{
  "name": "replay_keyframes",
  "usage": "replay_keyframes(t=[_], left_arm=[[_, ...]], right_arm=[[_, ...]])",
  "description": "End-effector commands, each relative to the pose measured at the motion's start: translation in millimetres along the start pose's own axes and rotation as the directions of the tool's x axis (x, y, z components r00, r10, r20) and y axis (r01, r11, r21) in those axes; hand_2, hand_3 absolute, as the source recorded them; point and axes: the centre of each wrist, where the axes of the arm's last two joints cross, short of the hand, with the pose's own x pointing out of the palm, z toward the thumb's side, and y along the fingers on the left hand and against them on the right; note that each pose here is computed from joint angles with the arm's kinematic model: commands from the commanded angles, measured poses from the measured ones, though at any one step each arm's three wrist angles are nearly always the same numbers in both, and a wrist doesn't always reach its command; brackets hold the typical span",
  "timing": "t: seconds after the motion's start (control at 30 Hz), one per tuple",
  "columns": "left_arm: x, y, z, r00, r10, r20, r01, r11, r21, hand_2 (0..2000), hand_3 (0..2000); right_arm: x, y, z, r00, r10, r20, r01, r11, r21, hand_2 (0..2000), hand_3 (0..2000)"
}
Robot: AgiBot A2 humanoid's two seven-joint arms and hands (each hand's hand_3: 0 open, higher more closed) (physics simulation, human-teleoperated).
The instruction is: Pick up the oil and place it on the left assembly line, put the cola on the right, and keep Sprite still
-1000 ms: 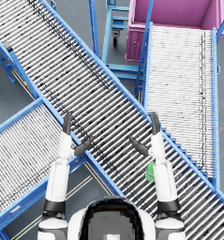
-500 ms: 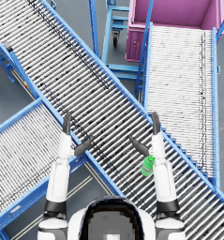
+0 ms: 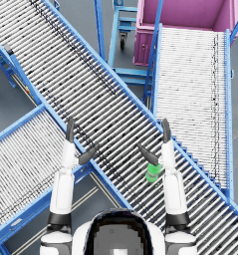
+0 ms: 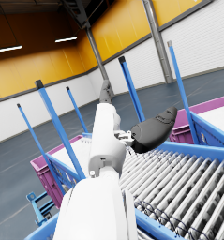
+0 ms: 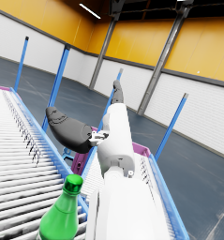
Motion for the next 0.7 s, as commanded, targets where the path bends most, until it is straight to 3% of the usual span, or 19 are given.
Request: replay_keyframes(t=[0.03,0.7], left_arm=[[-1.8,2.4,2.9,1.0,0.009,0.001,-0.009,1.0,0.012,0,0],[-1.7,2.6,3.1,1.0,0.026,0.017,-0.026,1.0,0.009,0,0]], right_arm=[[-1.8,-2.4,2.9,1.0,-0.009,0.001,0.009,1.0,-0.012,0,0],[-1.6,-2.6,3.1,1.0,-0.026,0.017,0.027,1.0,-0.009,0,0]])
